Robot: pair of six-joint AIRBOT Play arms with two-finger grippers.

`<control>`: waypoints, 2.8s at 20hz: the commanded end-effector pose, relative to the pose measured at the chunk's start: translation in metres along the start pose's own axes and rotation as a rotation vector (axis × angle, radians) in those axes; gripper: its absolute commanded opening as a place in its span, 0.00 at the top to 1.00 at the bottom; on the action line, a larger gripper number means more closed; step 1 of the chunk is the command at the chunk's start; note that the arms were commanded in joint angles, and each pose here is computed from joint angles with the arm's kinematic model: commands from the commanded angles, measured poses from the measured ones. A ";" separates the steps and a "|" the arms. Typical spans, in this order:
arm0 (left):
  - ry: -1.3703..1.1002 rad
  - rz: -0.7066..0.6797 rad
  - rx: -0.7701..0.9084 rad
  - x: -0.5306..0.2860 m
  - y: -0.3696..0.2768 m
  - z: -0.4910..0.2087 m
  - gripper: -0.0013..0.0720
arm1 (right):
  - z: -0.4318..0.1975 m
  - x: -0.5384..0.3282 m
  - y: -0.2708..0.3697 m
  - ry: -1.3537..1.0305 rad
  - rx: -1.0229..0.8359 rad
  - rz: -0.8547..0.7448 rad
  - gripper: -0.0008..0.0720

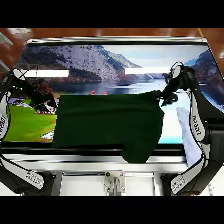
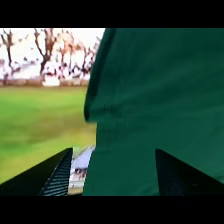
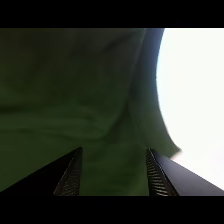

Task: Fold the shirts.

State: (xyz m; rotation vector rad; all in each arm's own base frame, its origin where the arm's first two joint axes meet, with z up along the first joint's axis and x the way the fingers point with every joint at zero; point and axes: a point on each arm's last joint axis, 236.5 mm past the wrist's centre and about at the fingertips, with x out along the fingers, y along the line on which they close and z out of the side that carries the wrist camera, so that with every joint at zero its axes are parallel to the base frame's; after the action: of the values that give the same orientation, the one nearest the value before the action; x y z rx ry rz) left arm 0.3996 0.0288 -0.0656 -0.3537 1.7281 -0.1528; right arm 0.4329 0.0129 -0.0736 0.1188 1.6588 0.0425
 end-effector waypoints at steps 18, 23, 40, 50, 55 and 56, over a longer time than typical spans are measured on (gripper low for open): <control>-0.102 -0.230 -0.320 0.083 0.026 -0.165 0.02 | -0.114 -0.028 -0.032 -0.131 0.152 0.233 0.13; -0.086 -0.267 -0.349 0.101 0.015 -0.168 0.02 | -0.113 -0.028 -0.033 -0.135 0.153 0.232 0.13; -0.149 -0.277 -0.265 0.090 0.003 -0.168 0.93 | -0.224 0.049 0.013 0.110 0.218 0.377 0.13; -0.150 -0.280 -0.259 0.087 0.001 -0.169 0.93 | -0.214 0.078 0.027 0.015 0.359 0.438 0.45; -0.192 -0.269 -0.246 0.074 0.004 -0.155 0.93 | -0.229 0.084 0.055 0.064 0.197 0.401 0.87; -0.202 -0.266 -0.240 0.070 0.004 -0.151 0.93 | -0.229 0.082 0.058 0.070 0.187 0.404 0.90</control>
State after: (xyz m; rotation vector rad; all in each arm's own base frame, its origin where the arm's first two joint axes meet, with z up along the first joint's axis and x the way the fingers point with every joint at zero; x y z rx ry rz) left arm 0.2322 -0.0080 -0.1091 -0.7629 1.5178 -0.1002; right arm 0.2060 0.0762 -0.1299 0.6433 1.6594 0.1527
